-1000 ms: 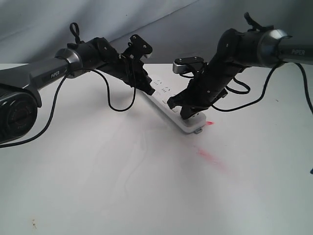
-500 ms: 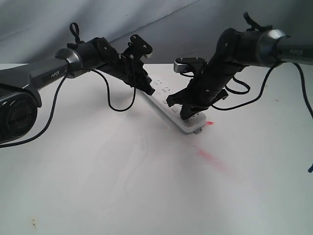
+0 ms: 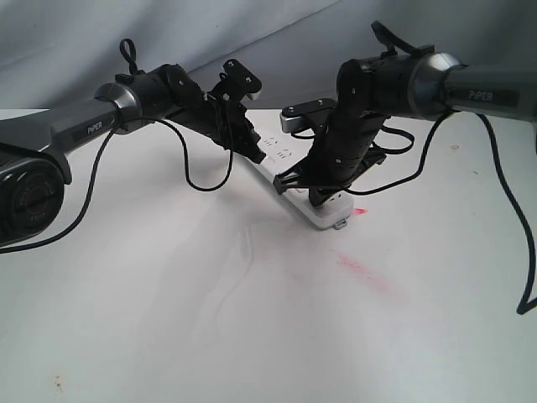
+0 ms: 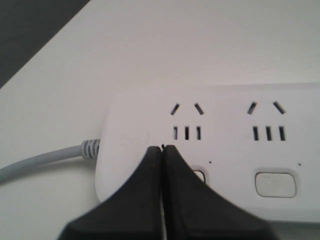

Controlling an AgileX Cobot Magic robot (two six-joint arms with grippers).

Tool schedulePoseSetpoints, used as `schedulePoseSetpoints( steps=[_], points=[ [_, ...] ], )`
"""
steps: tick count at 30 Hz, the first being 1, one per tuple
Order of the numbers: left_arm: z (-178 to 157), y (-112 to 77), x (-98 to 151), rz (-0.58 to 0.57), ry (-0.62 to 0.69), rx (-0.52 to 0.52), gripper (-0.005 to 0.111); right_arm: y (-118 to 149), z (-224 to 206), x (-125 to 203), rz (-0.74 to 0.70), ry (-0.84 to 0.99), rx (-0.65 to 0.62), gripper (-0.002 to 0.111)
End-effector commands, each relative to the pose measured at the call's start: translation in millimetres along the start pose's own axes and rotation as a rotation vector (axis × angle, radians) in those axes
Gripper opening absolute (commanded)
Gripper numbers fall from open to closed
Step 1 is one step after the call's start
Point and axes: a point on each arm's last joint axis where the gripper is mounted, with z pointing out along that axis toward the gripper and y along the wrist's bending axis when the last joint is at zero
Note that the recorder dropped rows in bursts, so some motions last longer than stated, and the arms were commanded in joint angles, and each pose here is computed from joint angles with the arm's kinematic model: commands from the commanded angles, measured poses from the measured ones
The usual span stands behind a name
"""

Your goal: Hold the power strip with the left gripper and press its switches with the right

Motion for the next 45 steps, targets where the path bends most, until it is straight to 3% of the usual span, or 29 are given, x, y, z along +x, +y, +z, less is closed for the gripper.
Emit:
schedulePoseSetpoints(
  steps=[1, 9, 16, 25, 28, 35, 45],
  points=[
    [1.7, -1.0, 4.0, 0.002, 0.021, 0.015, 0.0, -5.3, 47.0, 24.1, -0.018, 0.188, 0.038, 0.0],
    [1.7, -1.0, 4.0, 0.002, 0.021, 0.015, 0.0, -5.3, 62.8, 33.4, -0.011, 0.263, 0.043, 0.0],
    [1.7, -1.0, 4.0, 0.002, 0.021, 0.015, 0.0, 7.7, 61.5, 36.9, -0.077, 0.306, 0.23, 0.0],
    [1.7, -1.2, 4.0, -0.004, 0.021, 0.018, 0.0, 14.2, 57.7, 35.2, -0.085, 0.292, 0.227, 0.0],
    [1.7, -1.2, 4.0, -0.004, 0.021, 0.018, 0.0, 15.6, 43.2, 26.0, -0.09, 0.222, 0.22, 0.0],
    [1.7, -1.2, 4.0, -0.006, 0.021, 0.018, 0.0, 21.2, -37.7, -13.6, -0.098, -0.188, 0.183, 0.0],
    [1.7, -1.1, 3.9, -0.006, 0.02, 0.016, 0.0, 24.2, -40.1, -24.3, -0.108, -0.31, 0.159, 0.0]
  ],
)
